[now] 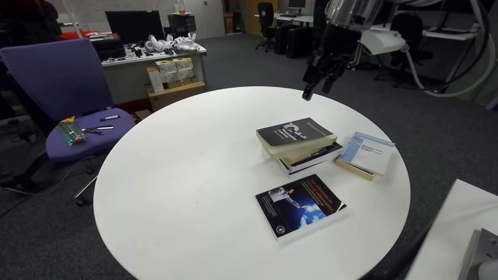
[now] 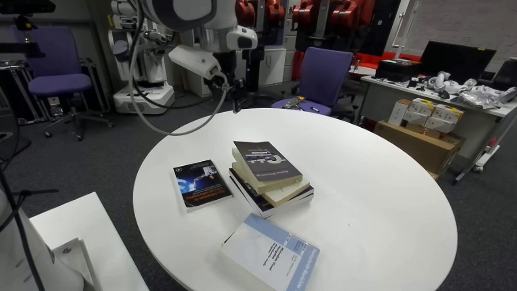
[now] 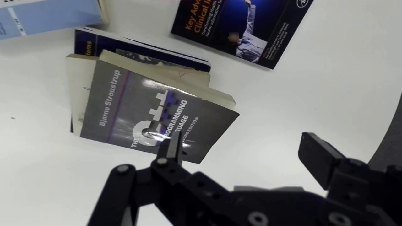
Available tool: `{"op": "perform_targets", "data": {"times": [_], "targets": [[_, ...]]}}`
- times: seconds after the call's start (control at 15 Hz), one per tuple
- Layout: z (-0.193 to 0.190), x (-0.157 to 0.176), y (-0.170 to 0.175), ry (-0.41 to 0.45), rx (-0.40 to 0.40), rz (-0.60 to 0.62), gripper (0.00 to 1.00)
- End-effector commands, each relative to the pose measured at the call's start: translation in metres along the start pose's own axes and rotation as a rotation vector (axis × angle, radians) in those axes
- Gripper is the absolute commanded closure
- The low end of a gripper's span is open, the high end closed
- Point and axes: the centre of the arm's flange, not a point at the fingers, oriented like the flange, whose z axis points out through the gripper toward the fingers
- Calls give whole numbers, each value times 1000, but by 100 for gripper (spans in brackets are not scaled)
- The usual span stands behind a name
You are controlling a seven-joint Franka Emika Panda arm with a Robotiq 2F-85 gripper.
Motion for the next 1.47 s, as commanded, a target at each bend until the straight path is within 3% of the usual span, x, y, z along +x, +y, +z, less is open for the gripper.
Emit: {"op": "perform_targets", "data": {"times": [0.0,0.07,0.13,0.67,1.13,1.4], "targets": [[18,38,-23,13,104,19,0],[20,40,-30,11,124,45,0],[23,21,-23,-11,81,33,0],[30,23,-25,-25,83,35,0],[90,81,-22,-77,101,100,0],[135,118,-39,-115,175,136,0]]}}
